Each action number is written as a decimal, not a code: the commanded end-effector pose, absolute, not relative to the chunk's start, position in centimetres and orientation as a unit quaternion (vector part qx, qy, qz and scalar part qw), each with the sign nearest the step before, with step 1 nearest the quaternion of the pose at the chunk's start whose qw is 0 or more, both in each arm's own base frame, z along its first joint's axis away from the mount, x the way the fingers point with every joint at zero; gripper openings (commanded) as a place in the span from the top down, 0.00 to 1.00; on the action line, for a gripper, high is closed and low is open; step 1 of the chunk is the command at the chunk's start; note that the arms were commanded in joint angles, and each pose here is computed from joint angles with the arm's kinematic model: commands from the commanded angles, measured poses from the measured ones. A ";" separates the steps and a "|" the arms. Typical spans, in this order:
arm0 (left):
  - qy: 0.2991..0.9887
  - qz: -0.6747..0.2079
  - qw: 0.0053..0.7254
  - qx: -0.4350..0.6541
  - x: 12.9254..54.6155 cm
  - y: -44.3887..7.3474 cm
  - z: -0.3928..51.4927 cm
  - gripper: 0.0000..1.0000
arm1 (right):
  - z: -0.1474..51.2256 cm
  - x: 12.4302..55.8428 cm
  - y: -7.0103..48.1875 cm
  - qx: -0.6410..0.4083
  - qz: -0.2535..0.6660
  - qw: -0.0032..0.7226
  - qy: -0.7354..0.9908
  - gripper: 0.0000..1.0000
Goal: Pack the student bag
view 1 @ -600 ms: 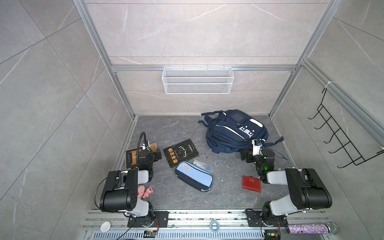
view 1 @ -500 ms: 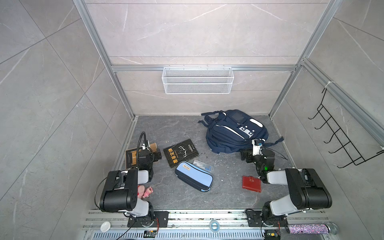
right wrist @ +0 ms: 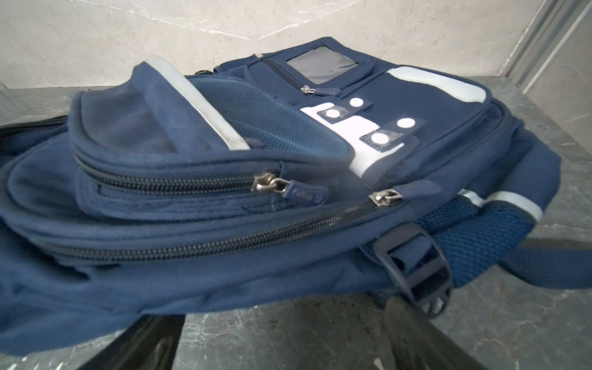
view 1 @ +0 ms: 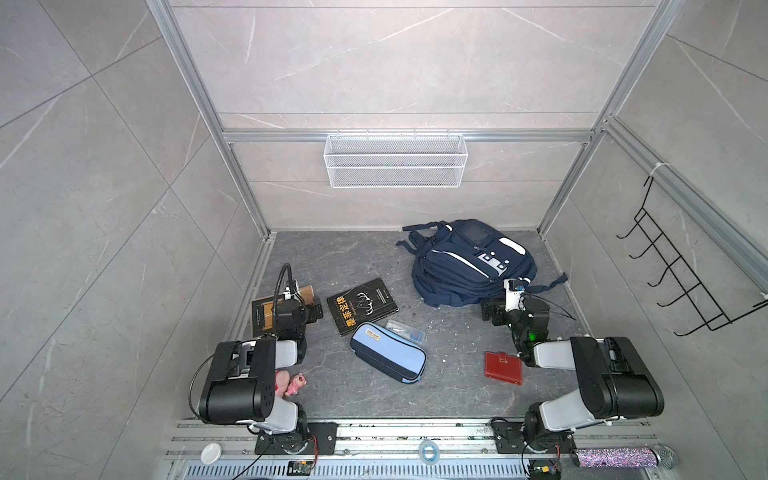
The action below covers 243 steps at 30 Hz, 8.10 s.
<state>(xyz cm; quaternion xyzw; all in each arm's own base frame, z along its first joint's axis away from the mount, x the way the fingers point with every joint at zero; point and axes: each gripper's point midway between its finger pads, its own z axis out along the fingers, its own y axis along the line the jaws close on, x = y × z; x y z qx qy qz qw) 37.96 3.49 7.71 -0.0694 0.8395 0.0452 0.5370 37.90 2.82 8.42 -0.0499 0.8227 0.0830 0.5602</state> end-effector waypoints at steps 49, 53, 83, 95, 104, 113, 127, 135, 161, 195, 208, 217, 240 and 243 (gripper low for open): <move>0.856 0.050 0.509 -0.073 38.4 3.7 10.5 0.00 | 11.7 39.6 1.4 -0.007 0.059 0.549 0.834 0.00; 0.865 0.028 0.496 -0.066 37.2 2.8 12.7 0.00 | 13.4 40.0 -0.6 0.068 0.031 0.477 0.875 0.00; 0.931 -0.305 0.193 0.054 32.8 -26.9 22.0 0.08 | 22.4 34.4 6.2 0.125 0.190 0.284 0.931 0.00; 0.958 -0.261 0.120 -0.003 36.3 -36.4 15.7 0.04 | 17.0 39.3 5.6 0.155 0.270 0.250 0.917 0.00; 0.963 -0.245 0.109 -0.009 42.8 -34.3 11.8 0.01 | 16.0 38.6 4.3 0.191 0.252 0.201 0.927 0.00; 0.945 -0.309 0.082 0.065 43.6 -37.7 8.9 0.03 | 12.0 36.4 0.9 0.262 0.204 0.168 0.928 0.00; 0.937 -0.340 0.052 0.056 39.0 -38.3 8.7 0.86 | 6.0 38.5 0.3 0.265 0.215 0.124 0.932 0.00; 0.946 -0.308 0.092 0.035 41.4 -34.1 10.2 0.96 | 5.9 37.7 6.0 0.217 0.264 0.097 0.935 0.09; 0.862 -0.136 0.248 0.421 36.0 -48.8 11.9 0.00 | 12.8 35.1 -5.8 0.391 0.239 0.173 0.872 0.00; 0.815 -0.352 0.302 0.348 36.3 -47.4 26.0 1.00 | 15.2 34.7 -0.5 0.301 0.396 0.278 0.822 0.00; 0.761 -0.437 0.274 0.394 34.0 -46.6 29.5 1.00 | 17.4 36.5 0.8 0.260 0.462 0.322 0.784 0.02; 0.726 -0.474 0.281 0.411 33.0 -47.2 33.2 1.00 | 14.9 36.5 0.3 0.265 0.435 0.299 0.807 0.17; 0.716 -0.500 0.236 0.426 30.8 -46.8 33.5 1.00 | 14.4 39.9 -1.4 0.257 0.408 0.338 0.808 0.67; 0.729 -0.487 0.246 0.414 31.9 -46.7 33.0 1.00 | 14.5 39.9 -1.5 0.260 0.405 0.336 0.810 0.88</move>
